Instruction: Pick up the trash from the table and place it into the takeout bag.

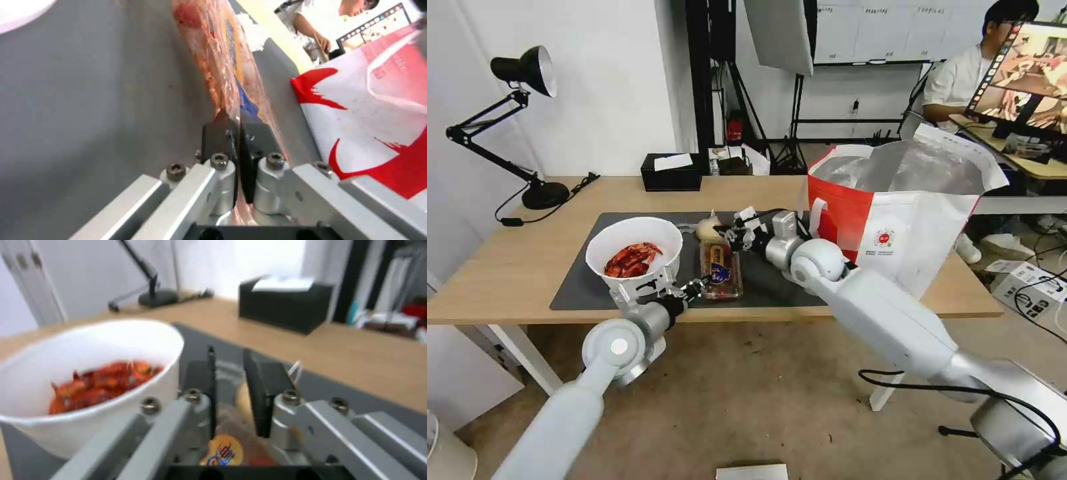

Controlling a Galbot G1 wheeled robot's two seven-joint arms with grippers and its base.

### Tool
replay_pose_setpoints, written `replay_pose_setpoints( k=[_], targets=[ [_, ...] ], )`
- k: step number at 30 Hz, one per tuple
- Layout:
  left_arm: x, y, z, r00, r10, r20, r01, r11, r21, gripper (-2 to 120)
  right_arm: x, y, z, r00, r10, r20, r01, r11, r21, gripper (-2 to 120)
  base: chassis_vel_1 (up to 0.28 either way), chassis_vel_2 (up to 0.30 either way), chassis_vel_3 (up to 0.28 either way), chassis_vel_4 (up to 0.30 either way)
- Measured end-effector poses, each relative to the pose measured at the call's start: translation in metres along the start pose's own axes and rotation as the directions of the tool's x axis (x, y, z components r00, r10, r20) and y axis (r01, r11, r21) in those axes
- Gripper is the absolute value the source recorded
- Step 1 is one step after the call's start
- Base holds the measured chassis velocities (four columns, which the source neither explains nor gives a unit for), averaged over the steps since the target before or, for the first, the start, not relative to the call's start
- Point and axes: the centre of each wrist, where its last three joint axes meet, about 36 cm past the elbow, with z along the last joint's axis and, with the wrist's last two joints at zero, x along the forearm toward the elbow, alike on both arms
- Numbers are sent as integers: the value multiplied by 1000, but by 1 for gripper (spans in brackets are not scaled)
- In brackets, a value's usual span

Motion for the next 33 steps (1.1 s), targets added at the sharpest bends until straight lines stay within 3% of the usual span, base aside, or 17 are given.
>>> replay_pose_setpoints(
  k=[8, 15, 21, 25, 29, 30, 33],
  targets=[
    [6, -6, -1, 999, 24, 22, -24, 1000, 8, 0, 55, 24, -5, 993, 49, 104, -46, 999, -24, 46, 0, 0, 0, 0],
    [16, -13, -8, 997, 44, 57, -45, 999, 10, 0, 127, 46, 30, 989, 105, 102, -99, 993, -57, 75, 0, 0, 0, 0],
    [29, -21, -16, 994, 73, 86, -73, 997, -3, 0, 180, 52, 43, 977, 165, 137, -163, 986, -27, 96, 0, 0, 0, 0],
    [35, -26, -24, 990, 88, 108, -87, 996, -19, 0, 199, 57, 48, 970, 191, 150, -192, 981, -14, 100, 0, 0, 0, 0],
    [42, -38, -53, 977, 137, 163, -124, 988, -90, 0, 227, 69, 72, 945, 253, 207, -264, 964, 25, 100, 0, 0, 0, 0],
    [42, -38, -53, 977, 137, 163, -124, 988, -90, 0, 227, 69, 72, 945, 253, 207, -264, 964, 25, 100, 0, 0, 0, 0],
    [46, -53, -80, 964, 181, 193, -154, 977, -147, 0, 249, 81, 94, 922, 304, 241, -321, 946, 35, 100, 0, 0, 0, 0]
  ],
)
